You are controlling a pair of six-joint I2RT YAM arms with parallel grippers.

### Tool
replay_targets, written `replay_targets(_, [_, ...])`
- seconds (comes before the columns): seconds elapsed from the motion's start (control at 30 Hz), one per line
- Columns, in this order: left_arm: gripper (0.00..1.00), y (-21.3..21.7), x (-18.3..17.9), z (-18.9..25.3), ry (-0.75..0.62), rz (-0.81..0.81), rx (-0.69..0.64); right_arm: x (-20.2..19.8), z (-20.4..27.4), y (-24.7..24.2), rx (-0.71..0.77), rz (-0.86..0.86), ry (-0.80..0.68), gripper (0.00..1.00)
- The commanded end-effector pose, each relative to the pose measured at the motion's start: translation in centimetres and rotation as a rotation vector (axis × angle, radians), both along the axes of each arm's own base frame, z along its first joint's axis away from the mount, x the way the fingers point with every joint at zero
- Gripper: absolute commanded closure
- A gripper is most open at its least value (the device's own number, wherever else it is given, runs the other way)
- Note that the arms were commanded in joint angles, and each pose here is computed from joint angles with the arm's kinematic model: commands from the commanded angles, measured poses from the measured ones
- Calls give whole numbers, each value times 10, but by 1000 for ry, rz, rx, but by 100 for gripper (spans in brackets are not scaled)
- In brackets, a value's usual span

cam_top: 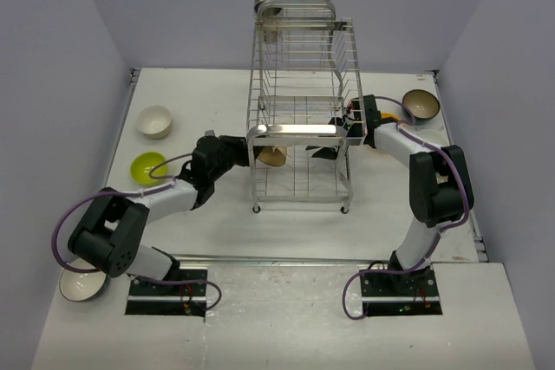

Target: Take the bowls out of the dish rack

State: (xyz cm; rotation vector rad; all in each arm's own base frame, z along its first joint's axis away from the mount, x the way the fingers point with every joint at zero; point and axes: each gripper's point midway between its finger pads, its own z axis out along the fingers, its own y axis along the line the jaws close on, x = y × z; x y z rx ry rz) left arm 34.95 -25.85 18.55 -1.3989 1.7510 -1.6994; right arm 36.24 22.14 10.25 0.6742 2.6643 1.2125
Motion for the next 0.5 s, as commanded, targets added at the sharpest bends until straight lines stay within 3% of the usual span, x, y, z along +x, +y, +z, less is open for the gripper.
replay_targets(0.0, [100,9,9,61,-163,-6,-54,0,5,-7,-27,-4,-30,63])
replay_targets(0.47, [100,56,35,82,-189,9,67,0,12,-25,-48,-15,-42,63])
